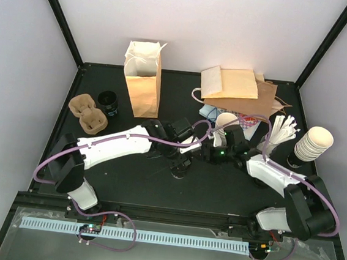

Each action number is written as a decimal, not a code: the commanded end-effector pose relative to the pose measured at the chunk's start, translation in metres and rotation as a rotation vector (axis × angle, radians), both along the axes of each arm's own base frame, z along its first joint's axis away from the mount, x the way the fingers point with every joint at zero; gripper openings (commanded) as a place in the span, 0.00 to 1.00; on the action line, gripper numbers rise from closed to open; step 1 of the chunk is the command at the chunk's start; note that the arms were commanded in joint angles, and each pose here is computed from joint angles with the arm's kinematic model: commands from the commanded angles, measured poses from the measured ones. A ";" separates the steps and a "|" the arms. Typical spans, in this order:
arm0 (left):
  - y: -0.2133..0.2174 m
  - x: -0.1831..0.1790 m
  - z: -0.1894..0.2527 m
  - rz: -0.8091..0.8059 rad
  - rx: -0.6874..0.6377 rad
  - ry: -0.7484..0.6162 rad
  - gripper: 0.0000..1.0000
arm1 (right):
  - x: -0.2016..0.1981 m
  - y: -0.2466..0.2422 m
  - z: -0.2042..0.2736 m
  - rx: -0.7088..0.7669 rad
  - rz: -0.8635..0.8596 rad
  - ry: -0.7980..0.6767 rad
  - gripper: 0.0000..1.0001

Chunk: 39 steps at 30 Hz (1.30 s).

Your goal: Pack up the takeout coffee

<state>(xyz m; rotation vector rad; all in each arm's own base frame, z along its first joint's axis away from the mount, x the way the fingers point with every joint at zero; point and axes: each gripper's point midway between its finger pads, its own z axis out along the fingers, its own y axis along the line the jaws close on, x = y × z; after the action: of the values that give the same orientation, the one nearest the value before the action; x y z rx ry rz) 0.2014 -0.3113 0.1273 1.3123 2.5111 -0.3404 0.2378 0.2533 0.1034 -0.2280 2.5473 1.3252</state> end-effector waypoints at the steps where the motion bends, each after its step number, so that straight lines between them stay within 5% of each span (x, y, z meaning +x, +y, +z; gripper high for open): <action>1: 0.011 -0.009 -0.015 0.013 0.051 0.036 0.69 | -0.025 -0.007 -0.008 -0.034 0.043 0.033 0.49; 29: 0.014 -0.010 -0.027 0.071 0.053 0.061 0.67 | -0.084 -0.011 -0.039 -0.209 0.098 0.130 0.49; 39: 0.015 -0.012 -0.031 0.085 0.051 0.068 0.67 | -0.035 -0.040 -0.001 -0.328 -0.064 -0.031 0.49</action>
<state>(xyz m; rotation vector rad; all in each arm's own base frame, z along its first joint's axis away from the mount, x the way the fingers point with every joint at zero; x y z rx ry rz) 0.1988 -0.3077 0.1262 1.2388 2.5290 -0.3631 0.2009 0.2443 0.1049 -0.2672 2.6321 1.0890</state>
